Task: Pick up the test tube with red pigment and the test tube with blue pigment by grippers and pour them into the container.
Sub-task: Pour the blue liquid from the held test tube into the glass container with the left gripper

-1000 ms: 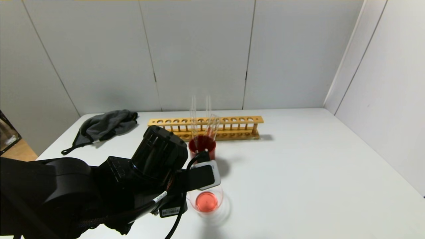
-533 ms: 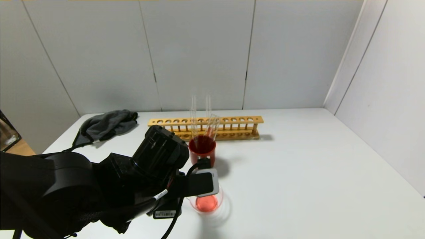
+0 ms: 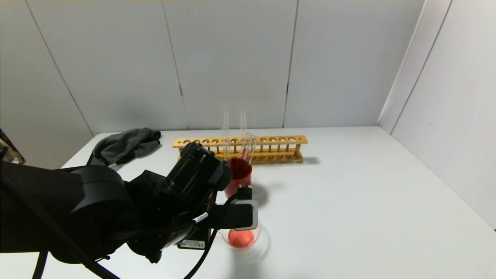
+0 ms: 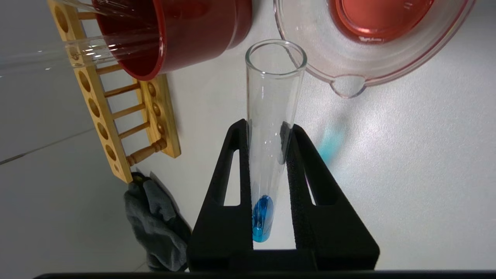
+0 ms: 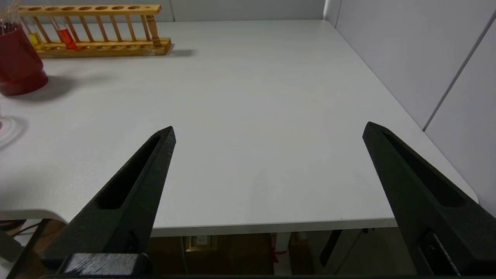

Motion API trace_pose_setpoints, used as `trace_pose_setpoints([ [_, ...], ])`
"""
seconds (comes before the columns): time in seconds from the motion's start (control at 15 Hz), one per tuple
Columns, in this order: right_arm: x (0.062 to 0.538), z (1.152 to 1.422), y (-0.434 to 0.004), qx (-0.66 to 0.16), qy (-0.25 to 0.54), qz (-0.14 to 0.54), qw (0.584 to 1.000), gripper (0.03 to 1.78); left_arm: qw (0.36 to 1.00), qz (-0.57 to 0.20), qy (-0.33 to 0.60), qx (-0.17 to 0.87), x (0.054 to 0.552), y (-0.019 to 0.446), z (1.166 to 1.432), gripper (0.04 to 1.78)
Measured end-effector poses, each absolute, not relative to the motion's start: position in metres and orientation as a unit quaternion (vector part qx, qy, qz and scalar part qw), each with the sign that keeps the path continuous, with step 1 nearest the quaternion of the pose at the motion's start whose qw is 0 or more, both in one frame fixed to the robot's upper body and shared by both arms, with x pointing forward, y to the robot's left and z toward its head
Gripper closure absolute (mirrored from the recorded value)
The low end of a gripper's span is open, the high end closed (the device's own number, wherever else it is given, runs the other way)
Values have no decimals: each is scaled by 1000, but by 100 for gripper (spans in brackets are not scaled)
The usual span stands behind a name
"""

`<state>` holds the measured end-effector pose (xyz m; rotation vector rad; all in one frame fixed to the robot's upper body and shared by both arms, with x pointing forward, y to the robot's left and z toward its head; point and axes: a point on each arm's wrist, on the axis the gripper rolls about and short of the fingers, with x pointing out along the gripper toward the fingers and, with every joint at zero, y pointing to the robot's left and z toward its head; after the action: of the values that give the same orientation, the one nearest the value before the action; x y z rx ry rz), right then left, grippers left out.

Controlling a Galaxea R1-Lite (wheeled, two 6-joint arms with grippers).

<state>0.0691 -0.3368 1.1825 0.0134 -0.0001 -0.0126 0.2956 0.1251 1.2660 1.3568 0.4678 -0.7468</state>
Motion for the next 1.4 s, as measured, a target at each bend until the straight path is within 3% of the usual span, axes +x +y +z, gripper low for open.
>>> trace_pose_setpoints([
  [1.4, 69, 1182, -337, 7, 0, -6, 1000, 11, 611, -315, 230, 689, 294, 94, 1271, 149],
])
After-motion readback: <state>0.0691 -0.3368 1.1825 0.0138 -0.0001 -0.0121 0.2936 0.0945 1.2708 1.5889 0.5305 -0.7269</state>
